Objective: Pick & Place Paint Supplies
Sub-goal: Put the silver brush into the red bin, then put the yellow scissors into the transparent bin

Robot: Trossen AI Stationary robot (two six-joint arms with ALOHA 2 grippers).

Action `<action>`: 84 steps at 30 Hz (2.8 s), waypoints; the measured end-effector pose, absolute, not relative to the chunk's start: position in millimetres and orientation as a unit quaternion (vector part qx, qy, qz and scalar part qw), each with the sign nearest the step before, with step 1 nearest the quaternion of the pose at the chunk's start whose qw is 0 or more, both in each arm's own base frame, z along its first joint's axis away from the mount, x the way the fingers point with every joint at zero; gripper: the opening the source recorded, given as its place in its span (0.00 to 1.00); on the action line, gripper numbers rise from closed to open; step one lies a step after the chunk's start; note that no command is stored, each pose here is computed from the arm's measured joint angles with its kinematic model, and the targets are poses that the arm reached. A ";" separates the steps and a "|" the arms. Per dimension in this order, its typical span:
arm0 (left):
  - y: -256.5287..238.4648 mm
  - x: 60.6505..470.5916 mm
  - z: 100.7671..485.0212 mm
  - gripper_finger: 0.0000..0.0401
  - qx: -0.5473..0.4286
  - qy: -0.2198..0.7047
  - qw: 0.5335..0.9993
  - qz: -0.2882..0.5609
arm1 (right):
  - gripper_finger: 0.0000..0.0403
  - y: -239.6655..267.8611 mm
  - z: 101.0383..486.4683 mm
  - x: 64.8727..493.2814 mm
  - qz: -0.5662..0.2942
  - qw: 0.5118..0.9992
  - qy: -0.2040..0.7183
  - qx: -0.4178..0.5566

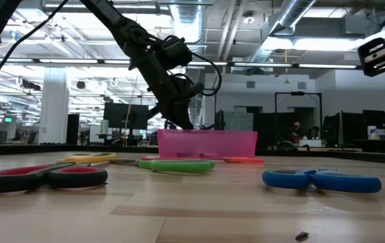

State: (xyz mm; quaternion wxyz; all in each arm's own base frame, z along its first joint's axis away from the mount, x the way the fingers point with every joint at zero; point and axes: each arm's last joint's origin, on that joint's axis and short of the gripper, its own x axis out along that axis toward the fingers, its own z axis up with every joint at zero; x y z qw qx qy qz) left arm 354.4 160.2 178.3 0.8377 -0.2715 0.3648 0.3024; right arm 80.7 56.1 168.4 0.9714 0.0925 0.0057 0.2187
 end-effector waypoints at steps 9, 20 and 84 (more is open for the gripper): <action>159.4 355.0 178.5 0.13 -0.258 0.368 0.842 0.298 | 0.02 56.1 168.4 80.7 0.219 0.971 0.006 0.093; 133.5 341.4 252.0 0.46 -0.262 0.285 0.894 0.225 | 0.02 56.0 168.3 80.7 0.218 0.971 0.006 0.093; 1.6 225.0 137.1 0.60 -0.475 0.478 0.589 0.447 | 0.02 56.1 168.4 80.7 0.219 0.971 0.006 0.093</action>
